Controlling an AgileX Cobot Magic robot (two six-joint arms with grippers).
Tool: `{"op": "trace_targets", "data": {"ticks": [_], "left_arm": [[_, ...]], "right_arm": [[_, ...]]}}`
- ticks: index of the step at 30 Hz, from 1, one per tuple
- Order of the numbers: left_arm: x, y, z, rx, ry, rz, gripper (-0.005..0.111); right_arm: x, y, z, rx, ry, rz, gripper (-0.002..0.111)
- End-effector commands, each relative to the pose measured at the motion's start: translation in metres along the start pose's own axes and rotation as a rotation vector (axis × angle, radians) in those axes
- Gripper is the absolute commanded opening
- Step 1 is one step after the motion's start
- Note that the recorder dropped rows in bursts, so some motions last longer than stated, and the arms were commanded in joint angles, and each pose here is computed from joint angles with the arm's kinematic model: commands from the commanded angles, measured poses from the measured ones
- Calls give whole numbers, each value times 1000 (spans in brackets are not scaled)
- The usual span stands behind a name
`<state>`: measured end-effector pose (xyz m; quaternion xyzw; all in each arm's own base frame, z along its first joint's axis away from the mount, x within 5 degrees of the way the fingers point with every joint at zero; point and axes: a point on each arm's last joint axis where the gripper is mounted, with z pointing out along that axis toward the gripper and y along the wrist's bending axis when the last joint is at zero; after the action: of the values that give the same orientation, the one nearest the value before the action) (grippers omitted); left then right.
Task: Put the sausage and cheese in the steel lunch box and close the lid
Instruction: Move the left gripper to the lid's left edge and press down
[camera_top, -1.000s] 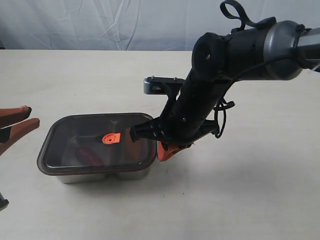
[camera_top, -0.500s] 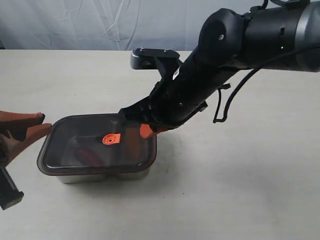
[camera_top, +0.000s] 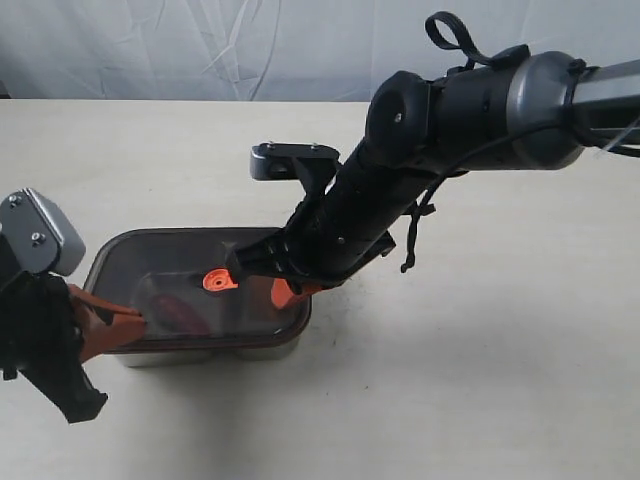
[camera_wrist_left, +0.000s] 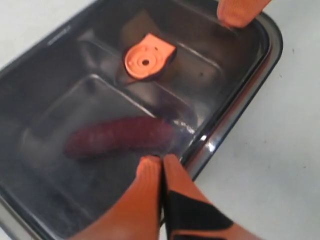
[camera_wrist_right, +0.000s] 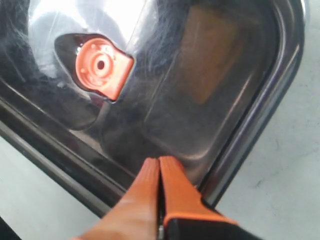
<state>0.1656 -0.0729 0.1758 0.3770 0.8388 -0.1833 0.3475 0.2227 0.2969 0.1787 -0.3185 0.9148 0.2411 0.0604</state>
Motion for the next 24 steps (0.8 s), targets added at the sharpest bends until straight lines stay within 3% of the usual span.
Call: {"op": "trace_targets", "data": {"ticks": [1,12,24], "left_arm": [[9,4,16,39,79,-67,0],[25,11,42,97,182,-202,0],[-6,9,36,224,69,-117,0]], "right_arm": [[1,-5,8,20,12,-14,-1],[1,-6,8,27,11,-22,-1],[1,-6,8,28,13,-23,-1]]}}
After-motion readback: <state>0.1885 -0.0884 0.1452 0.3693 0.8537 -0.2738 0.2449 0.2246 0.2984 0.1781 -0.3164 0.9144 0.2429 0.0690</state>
